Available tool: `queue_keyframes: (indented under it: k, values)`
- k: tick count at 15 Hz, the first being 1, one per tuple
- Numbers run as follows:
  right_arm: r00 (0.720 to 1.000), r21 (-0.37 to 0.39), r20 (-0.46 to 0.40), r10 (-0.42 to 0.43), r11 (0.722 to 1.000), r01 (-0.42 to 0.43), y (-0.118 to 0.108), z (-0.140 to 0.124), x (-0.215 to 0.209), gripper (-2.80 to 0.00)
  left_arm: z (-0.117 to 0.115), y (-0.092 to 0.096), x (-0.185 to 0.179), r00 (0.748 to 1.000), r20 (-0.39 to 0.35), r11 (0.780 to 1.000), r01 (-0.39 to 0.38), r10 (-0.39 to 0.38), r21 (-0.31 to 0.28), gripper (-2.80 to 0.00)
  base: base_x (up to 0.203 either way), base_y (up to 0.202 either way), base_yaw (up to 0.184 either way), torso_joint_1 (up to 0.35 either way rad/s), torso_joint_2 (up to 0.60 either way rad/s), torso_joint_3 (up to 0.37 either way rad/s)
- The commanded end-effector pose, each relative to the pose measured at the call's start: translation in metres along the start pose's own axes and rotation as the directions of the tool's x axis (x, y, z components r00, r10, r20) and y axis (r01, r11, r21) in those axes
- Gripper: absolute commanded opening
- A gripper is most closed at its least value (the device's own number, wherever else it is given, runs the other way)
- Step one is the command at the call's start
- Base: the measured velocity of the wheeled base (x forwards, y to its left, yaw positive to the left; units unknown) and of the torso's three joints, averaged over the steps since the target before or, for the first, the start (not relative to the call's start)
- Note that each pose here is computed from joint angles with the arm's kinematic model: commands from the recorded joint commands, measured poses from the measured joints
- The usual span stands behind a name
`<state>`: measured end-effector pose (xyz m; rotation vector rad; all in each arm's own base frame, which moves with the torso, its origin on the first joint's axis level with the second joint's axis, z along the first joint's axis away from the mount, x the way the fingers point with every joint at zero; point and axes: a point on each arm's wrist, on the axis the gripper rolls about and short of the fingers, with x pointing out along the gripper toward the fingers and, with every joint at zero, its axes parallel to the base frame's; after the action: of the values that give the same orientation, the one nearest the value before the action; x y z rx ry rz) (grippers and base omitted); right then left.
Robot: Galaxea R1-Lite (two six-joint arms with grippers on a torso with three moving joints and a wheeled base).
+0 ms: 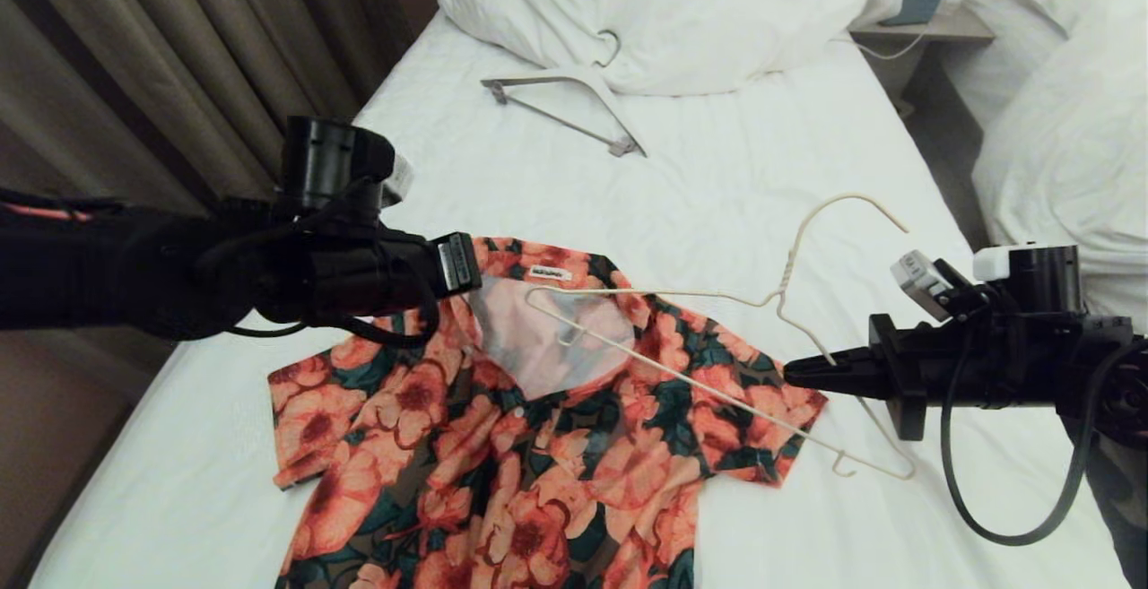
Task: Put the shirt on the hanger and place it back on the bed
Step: Hook one side of the shirt onto the hanger
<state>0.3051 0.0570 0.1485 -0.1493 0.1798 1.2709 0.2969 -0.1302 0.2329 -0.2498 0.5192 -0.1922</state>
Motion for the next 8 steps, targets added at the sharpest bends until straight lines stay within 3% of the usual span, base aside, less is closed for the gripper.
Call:
queue_keyframes:
  k: [1, 8]
  values:
    - [1.0, 0.007, -0.003, 0.01, 1.0, -0.01, 0.003, -0.003, 0.0, -2.8, 0.01, -0.026, -0.029, 0.998, 0.029, 0.998, 0.057, -0.058, 0.029, -2.8, 0.0, 0.0, 0.0, 0.0, 0.0, 0.0]
    - [0.999, -0.008, -0.003, 0.049, 0.999, -0.049, 0.003, 0.0, 0.016, -2.8, 0.012, -0.098, -0.067, 0.985, 0.01, 0.977, 0.17, -0.173, 0.126, -2.8, 0.0, 0.0, 0.0, 0.0, 0.0, 0.0]
